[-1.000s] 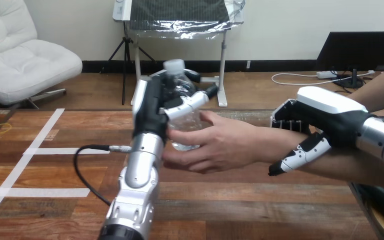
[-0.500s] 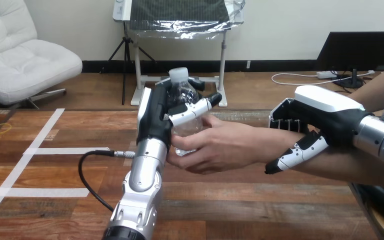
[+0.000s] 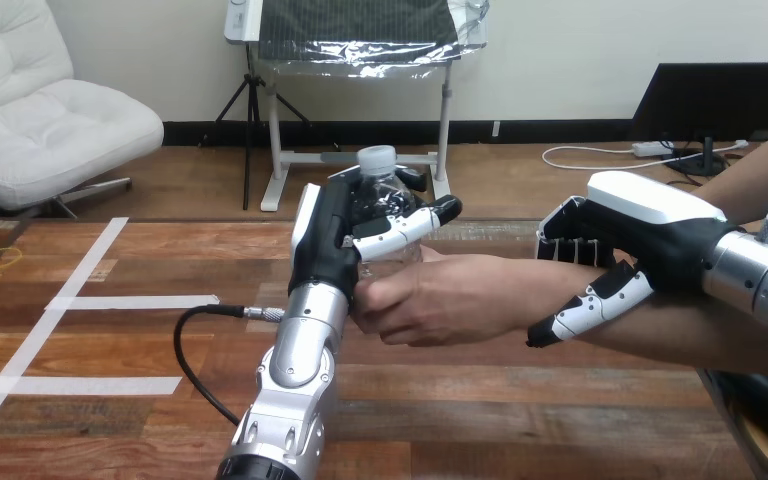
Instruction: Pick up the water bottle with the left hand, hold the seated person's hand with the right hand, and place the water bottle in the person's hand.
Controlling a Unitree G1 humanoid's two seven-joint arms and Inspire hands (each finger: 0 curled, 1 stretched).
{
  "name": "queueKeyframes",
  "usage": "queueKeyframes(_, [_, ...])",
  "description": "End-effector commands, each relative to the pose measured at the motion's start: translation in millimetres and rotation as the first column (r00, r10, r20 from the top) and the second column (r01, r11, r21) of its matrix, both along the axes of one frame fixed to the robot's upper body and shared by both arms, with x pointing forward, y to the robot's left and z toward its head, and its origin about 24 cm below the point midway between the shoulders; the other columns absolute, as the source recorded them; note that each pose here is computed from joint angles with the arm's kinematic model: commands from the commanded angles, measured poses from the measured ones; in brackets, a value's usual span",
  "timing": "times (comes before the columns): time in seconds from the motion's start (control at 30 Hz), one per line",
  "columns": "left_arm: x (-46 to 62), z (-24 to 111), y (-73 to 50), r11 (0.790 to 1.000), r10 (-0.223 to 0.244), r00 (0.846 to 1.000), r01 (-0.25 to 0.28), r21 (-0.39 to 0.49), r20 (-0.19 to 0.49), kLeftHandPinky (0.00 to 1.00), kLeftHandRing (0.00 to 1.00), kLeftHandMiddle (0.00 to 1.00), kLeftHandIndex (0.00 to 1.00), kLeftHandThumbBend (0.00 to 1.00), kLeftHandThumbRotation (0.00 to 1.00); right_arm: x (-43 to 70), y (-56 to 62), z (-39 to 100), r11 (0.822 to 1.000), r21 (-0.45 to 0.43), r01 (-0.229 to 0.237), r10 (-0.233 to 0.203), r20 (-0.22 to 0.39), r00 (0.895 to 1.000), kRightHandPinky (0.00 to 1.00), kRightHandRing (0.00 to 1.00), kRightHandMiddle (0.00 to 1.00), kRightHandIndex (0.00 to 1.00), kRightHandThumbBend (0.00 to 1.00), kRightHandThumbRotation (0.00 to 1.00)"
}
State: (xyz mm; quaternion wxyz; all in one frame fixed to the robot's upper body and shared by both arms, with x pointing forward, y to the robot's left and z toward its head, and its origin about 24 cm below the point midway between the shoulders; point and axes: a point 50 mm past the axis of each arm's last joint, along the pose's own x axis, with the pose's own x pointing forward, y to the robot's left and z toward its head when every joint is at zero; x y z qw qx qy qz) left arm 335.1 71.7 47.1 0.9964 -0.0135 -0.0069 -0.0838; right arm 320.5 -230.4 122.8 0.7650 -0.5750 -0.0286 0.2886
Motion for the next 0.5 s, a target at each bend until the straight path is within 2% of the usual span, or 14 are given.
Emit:
queueKeyframes(0.0, [2.9,38.2,-38.5,0.991,-0.115,0.982,0.123,-0.048,0.152,0.29,0.34,0.4,0.45,0.72,0.0,4.4,0.0,-0.8,1.0,0.003,0.031,-0.031,-0.007,0.999,0.3,0.36,0.42,0.44,0.88,0.36])
queueKeyframes(0.47, [0.2,36.8,-37.7,0.992,-0.116,0.982,0.121,-0.026,0.15,0.3,0.34,0.4,0.45,0.7,0.0,4.0,-1.8,-3.2,0.999,0.001,0.037,-0.037,-0.012,0.999,0.29,0.35,0.41,0.43,0.89,0.35])
